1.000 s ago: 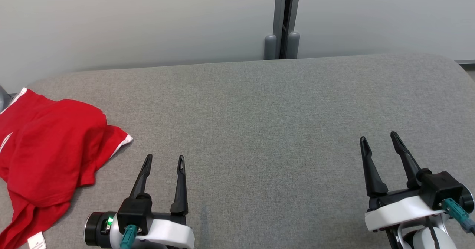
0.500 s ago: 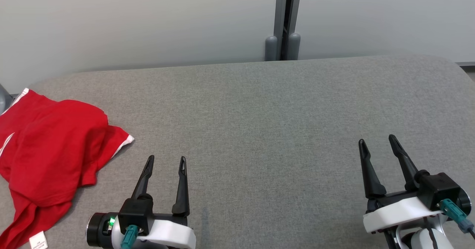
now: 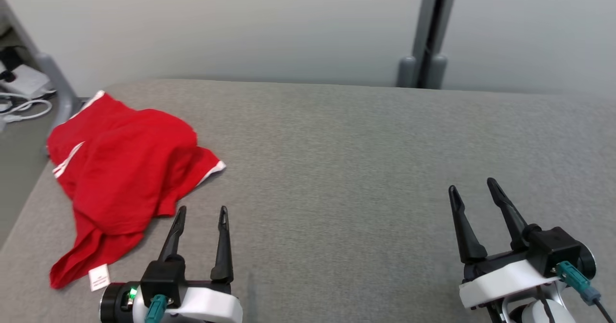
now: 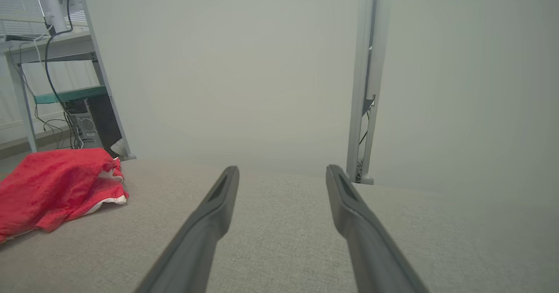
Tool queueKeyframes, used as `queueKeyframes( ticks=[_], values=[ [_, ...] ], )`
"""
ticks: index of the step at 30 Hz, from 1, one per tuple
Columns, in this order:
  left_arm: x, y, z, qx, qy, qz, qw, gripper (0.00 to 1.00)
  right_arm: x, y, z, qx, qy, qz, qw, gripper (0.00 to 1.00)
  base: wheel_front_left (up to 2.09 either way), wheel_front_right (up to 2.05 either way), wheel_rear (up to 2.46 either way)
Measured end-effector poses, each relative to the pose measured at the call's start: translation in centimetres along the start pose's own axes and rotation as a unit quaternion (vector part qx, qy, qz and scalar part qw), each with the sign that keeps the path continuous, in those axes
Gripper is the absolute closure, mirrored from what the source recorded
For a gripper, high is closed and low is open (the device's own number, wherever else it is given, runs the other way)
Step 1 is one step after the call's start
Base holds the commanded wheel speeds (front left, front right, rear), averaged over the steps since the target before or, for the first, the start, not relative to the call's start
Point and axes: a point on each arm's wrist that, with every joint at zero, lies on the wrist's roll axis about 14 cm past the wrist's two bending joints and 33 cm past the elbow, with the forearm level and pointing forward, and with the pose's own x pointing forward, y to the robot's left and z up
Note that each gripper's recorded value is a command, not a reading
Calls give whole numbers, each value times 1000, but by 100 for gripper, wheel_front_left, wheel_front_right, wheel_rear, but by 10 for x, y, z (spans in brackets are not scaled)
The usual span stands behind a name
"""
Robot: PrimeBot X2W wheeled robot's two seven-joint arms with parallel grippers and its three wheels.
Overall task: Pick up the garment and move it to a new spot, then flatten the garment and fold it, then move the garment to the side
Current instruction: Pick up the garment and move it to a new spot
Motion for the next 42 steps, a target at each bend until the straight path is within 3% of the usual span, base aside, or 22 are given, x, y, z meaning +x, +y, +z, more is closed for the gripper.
queueKeyframes(
  ticks=[9,19,26,42],
  values=[
    [-28,61,9,13,-12,90,996,0,16,57,-7,13,8,84,996,0,0,0,0],
    [-64,101,9,21,-10,155,988,0,22,106,-20,29,26,154,987,0,0,0,0],
    [-78,114,7,11,-6,182,983,0,25,125,-22,33,28,181,983,0,0,0,0],
    [-78,118,15,11,-19,187,982,0,25,128,-25,29,31,187,981,0,0,0,0]
  ],
)
